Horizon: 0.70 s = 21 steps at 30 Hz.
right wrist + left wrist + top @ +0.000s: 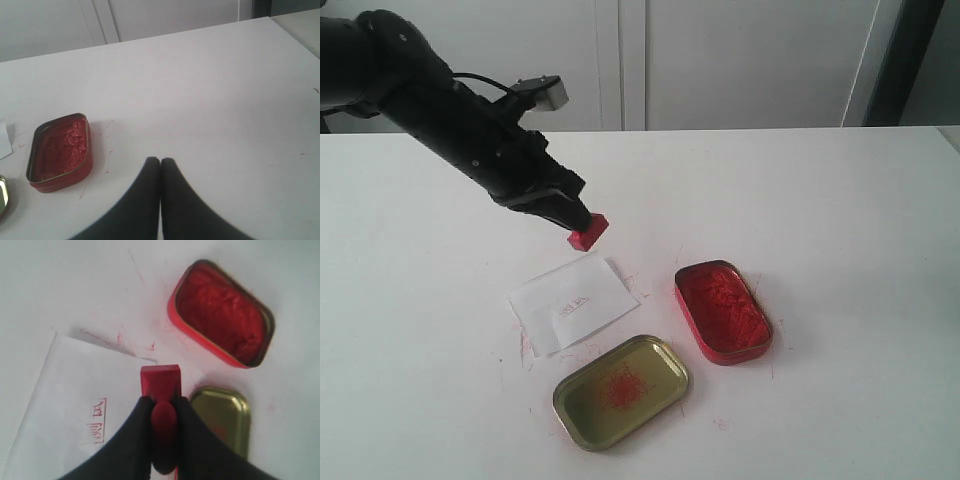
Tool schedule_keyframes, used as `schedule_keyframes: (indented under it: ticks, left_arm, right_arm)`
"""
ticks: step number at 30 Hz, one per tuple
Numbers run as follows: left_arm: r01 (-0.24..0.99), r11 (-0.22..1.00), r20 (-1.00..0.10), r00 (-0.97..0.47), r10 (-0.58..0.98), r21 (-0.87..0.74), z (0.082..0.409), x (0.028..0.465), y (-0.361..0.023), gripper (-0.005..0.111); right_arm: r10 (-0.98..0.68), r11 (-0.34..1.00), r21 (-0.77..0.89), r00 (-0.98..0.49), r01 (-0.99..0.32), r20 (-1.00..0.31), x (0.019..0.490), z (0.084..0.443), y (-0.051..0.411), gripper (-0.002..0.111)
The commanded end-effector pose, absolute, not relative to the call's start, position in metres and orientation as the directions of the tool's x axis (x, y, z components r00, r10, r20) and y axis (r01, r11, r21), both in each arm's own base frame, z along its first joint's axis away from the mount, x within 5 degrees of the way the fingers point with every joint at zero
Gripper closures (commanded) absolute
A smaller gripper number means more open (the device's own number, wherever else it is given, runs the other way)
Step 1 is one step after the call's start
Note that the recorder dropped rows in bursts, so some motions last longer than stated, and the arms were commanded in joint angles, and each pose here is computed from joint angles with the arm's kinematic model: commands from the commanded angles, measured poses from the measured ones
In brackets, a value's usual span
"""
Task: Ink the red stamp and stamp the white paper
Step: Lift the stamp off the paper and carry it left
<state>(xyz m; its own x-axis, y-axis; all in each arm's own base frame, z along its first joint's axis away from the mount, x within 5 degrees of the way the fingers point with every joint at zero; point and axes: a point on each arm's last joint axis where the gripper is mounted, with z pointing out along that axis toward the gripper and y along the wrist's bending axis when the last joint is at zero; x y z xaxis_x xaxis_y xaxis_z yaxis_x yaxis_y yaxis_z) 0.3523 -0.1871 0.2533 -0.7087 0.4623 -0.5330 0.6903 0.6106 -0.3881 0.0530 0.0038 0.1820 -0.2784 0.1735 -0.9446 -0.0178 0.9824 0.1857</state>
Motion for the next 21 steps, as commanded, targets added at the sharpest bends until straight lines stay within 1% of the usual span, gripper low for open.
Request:
schedule_keyframes:
  ticks: [1, 4, 7, 12, 15, 16, 19, 21]
  left_arm:
    - [0.674, 0.554, -0.567, -0.728, 0.386, -0.488, 0.265, 0.355, -0.174, 0.107]
    - [0.634, 0.541, -0.557, -0.764, 0.326, -0.553, 0.268, 0.358, -0.164, 0.107]
    - [0.59, 0.536, -0.54, -0.797, 0.268, -0.604, 0.265, 0.36, -0.158, 0.107]
    - [0.538, 0.548, -0.492, -0.835, 0.244, -0.64, 0.244, 0.353, -0.153, 0.107]
    - [0.512, 0.519, -0.494, -0.849, 0.186, -0.684, 0.234, 0.35, -0.15, 0.107]
    - [0.496, 0.503, -0.497, -0.856, 0.143, -0.708, 0.232, 0.35, -0.147, 0.107]
    - [0.469, 0.448, -0.498, -0.865, 0.058, -0.761, 0.227, 0.35, -0.134, 0.107]
    - [0.451, 0.442, -0.49, -0.871, 0.03, -0.775, 0.222, 0.349, -0.127, 0.107]
  right_arm:
    - [0.175, 0.982, 0.189, -0.268, -0.025, -0.947, 0.053, 0.182, 0.004, 0.108]
    - [0.175, 0.982, 0.189, -0.268, -0.025, -0.947, 0.053, 0.182, 0.004, 0.108]
    - [0.175, 0.982, 0.189, -0.268, -0.025, -0.947, 0.053, 0.182, 0.004, 0.108]
    - [0.175, 0.982, 0.189, -0.268, -0.025, -0.947, 0.053, 0.182, 0.004, 0.108]
    - [0.175, 0.982, 0.189, -0.268, -0.025, -0.947, 0.053, 0.182, 0.004, 0.108]
    - [0.175, 0.982, 0.189, -0.268, -0.025, -0.947, 0.053, 0.182, 0.004, 0.108]
    - [0.175, 0.982, 0.189, -0.268, -0.025, -0.947, 0.053, 0.182, 0.004, 0.108]
    - [0.175, 0.982, 0.189, -0.268, -0.025, -0.947, 0.053, 0.182, 0.004, 0.108]
